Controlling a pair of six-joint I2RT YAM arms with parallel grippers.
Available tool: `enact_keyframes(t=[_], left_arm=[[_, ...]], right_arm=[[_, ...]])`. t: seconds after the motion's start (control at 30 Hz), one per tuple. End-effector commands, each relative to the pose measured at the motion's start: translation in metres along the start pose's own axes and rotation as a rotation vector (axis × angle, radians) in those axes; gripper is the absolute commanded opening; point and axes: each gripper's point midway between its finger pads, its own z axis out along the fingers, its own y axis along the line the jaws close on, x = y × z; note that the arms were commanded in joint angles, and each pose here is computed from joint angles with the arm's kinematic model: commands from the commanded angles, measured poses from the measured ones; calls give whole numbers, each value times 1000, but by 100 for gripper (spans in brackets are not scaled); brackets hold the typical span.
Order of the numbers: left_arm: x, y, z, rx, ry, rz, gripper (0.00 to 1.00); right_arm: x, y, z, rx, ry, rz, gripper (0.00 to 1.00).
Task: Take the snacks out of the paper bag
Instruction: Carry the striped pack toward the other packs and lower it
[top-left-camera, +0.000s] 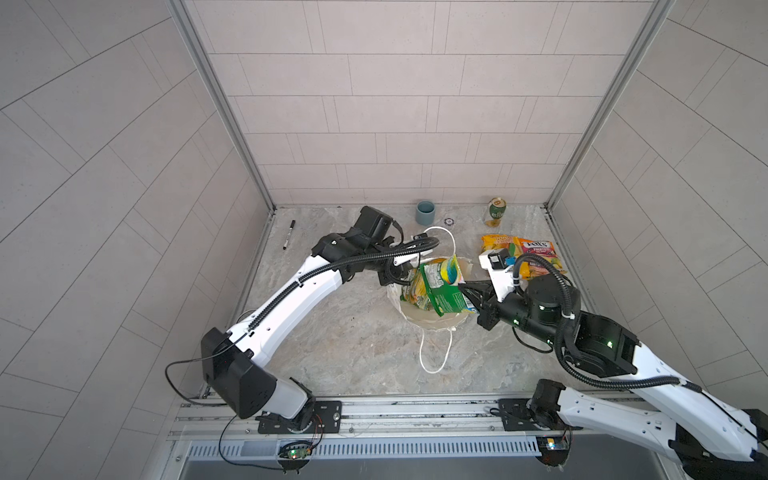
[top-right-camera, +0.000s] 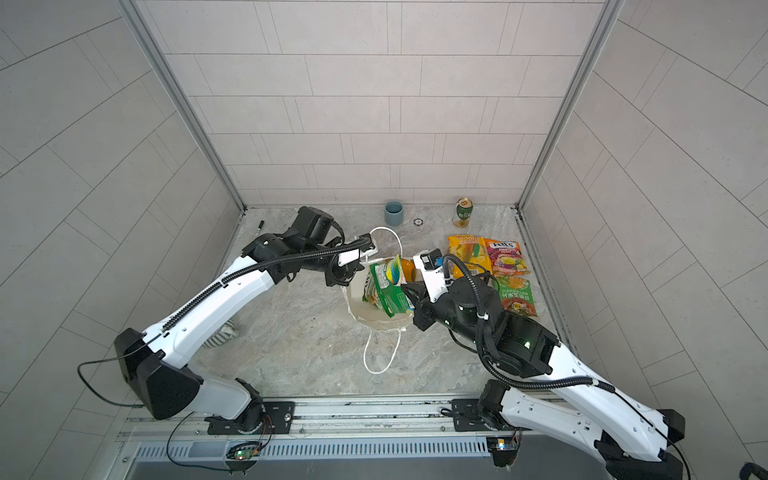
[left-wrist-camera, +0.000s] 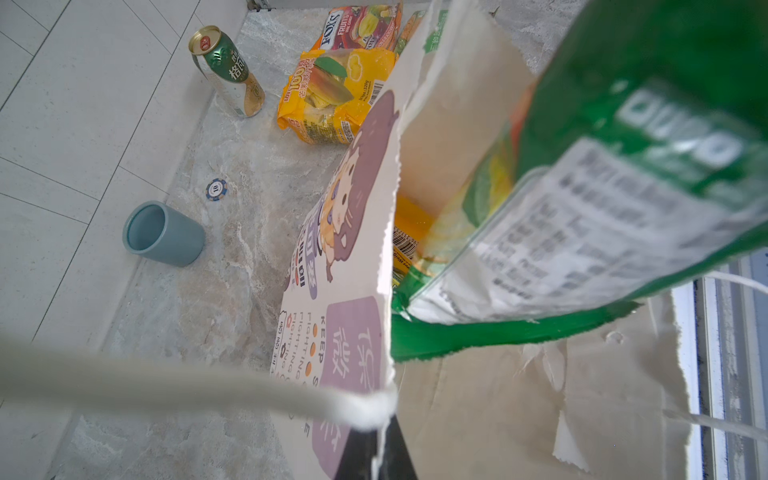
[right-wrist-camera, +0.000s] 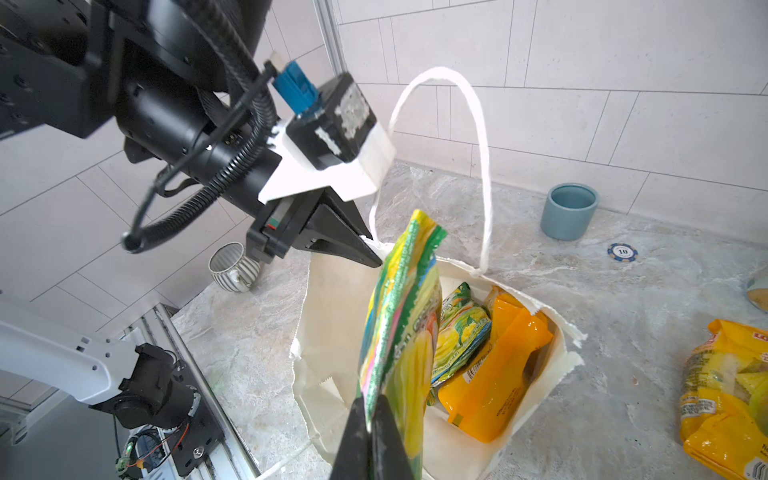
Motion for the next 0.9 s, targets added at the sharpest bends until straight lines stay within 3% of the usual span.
enact_keyframes(t=[0.0,0.3,0.7,0.87], left_arm=[[-22,-3,-5,22,-64,12,0],[-18,2,-5,-8,-44,14,0],[-14,3,5,11,-24,0,0],[-13,4,6,5,-19,1,0]], right_arm=[[-24,9,-23,-51,-82,-17,0],[-39,11,-65,-85,-122,-4,0],[-37,-71,-129,329,-193,44,0],[-42,-86,-138,427,-212,12,0]])
